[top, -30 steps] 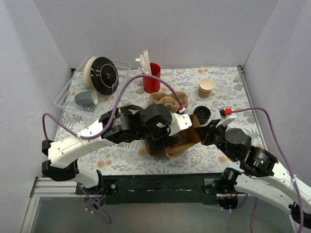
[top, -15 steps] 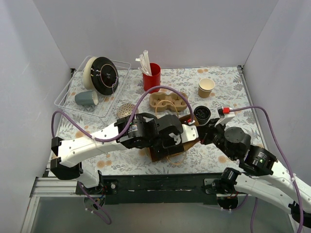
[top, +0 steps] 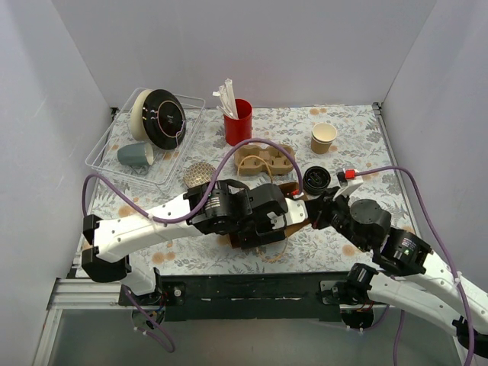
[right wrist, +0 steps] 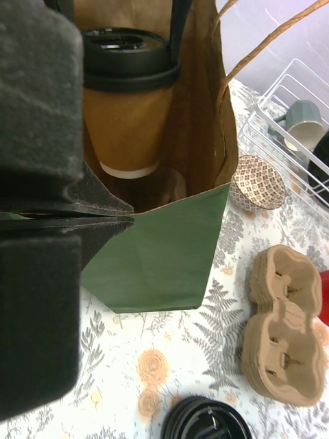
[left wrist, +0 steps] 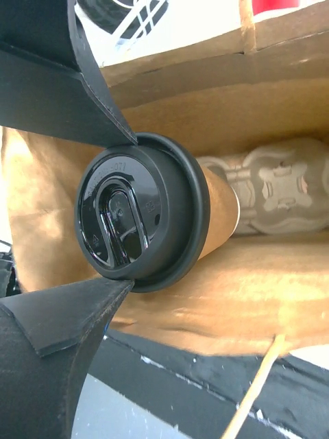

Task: Pack the takeout coffee

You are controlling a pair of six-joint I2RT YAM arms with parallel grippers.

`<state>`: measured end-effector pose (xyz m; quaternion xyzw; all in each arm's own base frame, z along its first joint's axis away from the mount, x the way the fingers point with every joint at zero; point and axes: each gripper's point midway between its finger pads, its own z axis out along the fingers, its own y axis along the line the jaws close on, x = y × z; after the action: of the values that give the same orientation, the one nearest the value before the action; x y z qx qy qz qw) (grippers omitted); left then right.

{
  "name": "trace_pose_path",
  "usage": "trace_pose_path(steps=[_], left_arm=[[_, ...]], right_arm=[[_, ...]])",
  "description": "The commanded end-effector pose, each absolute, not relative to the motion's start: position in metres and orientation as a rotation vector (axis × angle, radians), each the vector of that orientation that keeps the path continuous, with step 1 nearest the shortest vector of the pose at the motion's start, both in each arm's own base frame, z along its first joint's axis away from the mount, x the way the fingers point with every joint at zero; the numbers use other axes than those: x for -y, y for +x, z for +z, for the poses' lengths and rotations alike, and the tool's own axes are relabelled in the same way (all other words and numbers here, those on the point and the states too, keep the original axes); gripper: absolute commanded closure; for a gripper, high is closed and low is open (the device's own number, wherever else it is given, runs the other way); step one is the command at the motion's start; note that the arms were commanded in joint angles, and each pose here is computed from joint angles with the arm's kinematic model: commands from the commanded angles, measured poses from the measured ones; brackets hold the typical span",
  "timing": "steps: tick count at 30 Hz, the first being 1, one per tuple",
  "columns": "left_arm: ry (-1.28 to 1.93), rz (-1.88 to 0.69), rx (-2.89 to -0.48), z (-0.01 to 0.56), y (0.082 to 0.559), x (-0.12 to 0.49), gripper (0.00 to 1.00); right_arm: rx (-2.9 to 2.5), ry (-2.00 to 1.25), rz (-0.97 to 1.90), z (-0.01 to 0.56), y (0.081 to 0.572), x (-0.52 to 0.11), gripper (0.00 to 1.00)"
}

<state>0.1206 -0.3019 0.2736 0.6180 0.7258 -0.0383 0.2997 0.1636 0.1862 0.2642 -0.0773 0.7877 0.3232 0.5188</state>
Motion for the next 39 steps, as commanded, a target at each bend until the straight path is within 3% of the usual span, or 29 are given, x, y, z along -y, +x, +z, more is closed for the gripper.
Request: trace_pose_path(steps=[1,10,14,17,25,29,35,39], left_arm=[[1.643,0.034,-1.966,0.257,0.128,0.29,1.0],[1.607,0.006,-1.949,0.254,0.129,0.288,1.0],[1.602,-0.018,-1.942,0.253,0.127,0.287,1.0],[1.566,-0.075,-1.924,0.256,0.126,0.291,1.0],[1.53,-0.186,-1.857,0.265,0.121,0.295,1.0],[1.561,-0.19,-1.856,0.257,0.117,0.288,1.0],[1.543,-0.233,-1.852,0.259,0.114,0.288,1.0],[1.565,-0.232,-1.861,0.25,0.111,0.285,1.0]], right_arm=[[-1.891,-0.143,0.855,0.264,0.161,-0.195,0.99],[-1.803,-0.275,0.787,0.268,0.162,-0.189,0.99],[-1.851,-0.31,0.835,0.269,0.152,-0.196,0.69],[-1.876,-0.275,0.81,0.274,0.153,-0.189,0.61],[-1.773,-0.305,0.618,0.34,0.168,-0.16,0.57],[-1.656,-0.507,0.527,0.366,0.171,-0.165,0.63],[-1.646,-0.82,0.341,0.358,0.188,-0.191,0.59],[-1.583,-0.946,0.404,0.364,0.197,-0.213,0.57]])
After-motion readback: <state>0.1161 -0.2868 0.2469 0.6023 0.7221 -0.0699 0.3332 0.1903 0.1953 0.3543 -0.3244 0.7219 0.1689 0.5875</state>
